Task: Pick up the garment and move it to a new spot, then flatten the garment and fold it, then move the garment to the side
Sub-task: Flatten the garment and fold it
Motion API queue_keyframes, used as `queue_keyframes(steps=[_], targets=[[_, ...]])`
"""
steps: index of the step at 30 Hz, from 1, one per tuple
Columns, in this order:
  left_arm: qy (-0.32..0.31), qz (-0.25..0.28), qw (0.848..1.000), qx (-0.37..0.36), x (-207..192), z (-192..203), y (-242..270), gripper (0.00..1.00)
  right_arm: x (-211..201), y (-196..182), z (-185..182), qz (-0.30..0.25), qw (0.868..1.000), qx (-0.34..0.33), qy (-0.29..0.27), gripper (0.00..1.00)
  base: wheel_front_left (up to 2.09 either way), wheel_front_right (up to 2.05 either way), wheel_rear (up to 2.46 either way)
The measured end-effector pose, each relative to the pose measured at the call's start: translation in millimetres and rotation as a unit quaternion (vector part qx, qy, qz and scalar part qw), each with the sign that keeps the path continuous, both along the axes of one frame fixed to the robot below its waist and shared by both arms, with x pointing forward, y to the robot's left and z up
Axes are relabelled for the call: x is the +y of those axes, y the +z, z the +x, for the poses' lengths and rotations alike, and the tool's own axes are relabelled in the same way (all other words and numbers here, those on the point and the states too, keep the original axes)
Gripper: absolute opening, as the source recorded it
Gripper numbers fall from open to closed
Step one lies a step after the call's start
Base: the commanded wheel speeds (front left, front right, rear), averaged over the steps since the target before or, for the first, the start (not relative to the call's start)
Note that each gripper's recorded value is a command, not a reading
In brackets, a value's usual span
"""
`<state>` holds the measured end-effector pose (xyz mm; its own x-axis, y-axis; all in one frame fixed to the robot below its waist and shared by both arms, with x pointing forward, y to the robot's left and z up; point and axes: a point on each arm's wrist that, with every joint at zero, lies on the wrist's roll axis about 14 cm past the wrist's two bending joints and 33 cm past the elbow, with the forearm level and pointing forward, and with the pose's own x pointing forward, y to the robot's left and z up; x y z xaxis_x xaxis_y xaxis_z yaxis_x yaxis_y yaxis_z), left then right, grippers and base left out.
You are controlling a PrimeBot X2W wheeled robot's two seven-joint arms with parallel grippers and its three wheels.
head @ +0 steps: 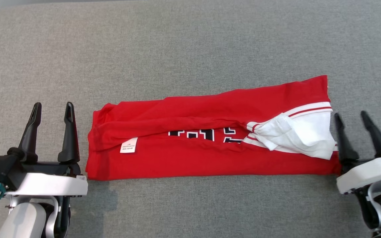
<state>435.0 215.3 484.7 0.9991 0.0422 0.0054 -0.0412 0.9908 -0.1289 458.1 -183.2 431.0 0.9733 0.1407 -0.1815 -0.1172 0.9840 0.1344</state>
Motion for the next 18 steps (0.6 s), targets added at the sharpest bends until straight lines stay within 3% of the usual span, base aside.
queue_keyframes(steps=[7, 13, 14, 15, 16, 18], targets=[[-0.001, -0.006, 1.0, 0.012, -2.5, 1.6, -10.7, 1.0, 39.9, -56.3, -11.7, 0.024, 0.994, 0.094, 0.054, 1.0, 0.0, 0.0, 0.0], [-0.002, -0.013, 1.0, 0.015, -3.0, 4.8, -15.2, 1.0, 44.4, -71.9, -12.2, 0.037, 0.99, 0.119, 0.064, 1.0, 0.0, 0.0, 0.0], [-0.002, -0.013, 1.0, 0.016, -3.0, 5.4, -15.6, 1.0, 45.0, -72.6, -11.8, 0.038, 0.99, 0.121, 0.064, 0.89, 0.0, 0.0, 0.0], [-0.003, -0.014, 1.0, 0.016, -3.5, 6.0, -15.8, 1.0, 45.2, -72.8, -11.3, 0.038, 0.99, 0.121, 0.065, 0.4, 0.0, 0.0, 0.0], [-0.004, -0.014, 1.0, 0.015, -4.2, 6.6, -15.8, 1.0, 44.7, -72.7, -10.6, 0.039, 0.99, 0.121, 0.065, 0.0, 0.0, 0.0, 0.0], [-0.005, -0.013, 1.0, 0.015, -5.4, 7.6, -15.9, 1.0, 40.3, -72.4, -8.8, 0.032, 0.99, 0.12, 0.066, 0.0, 0.0, 0.0, 0.0]])
